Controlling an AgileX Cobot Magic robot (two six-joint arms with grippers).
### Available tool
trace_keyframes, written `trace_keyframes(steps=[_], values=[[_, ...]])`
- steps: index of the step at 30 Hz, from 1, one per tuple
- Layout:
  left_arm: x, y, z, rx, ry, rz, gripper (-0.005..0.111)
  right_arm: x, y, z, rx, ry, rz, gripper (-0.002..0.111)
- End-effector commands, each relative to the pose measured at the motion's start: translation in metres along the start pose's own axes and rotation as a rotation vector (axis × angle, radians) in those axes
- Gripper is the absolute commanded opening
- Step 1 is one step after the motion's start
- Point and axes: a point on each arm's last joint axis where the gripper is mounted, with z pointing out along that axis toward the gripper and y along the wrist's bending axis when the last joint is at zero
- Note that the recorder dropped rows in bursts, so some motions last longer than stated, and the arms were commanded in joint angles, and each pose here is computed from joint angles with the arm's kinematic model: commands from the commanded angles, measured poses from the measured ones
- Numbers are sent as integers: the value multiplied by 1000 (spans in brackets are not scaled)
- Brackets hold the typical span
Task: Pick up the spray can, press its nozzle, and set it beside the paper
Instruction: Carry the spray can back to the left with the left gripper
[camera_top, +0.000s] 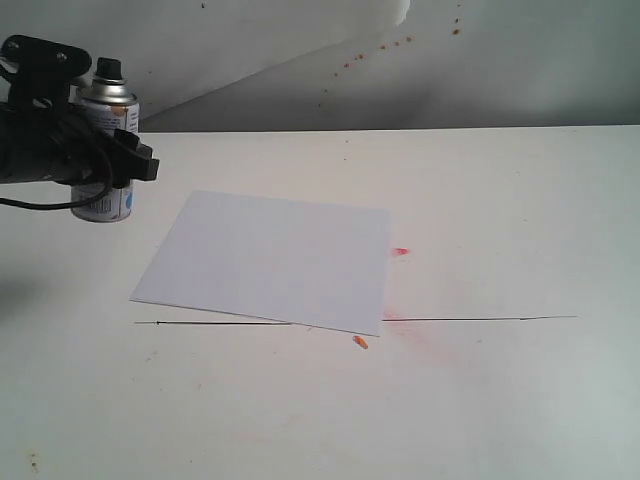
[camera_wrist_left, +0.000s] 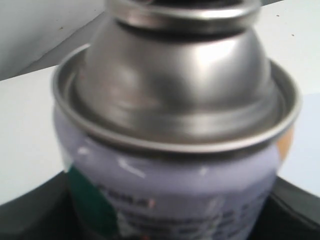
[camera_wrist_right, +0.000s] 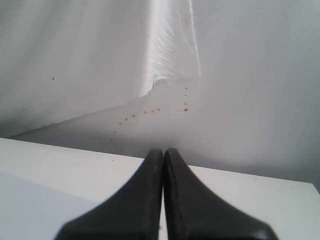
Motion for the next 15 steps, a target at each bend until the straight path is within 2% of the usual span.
trace_keyframes(steps=[1,6,9,13,15], values=[[-5,0,-5,-6,-20,-17,0,1,0,-1,-2,-1,-4,0],[-5,1,-5,-13,-20,-32,0,1,0,-1,-2,-1,-4,0],[-5,1,-5,-4,-21,-84,0,1,0,-1,-2,-1,-4,0],[-5,9,-5,-49,-24,-78,0,1,0,-1,-2,-1,-4,0],[-6,9,-5,-54,-33,-124,0,1,0,-1,-2,-1,-4,0]])
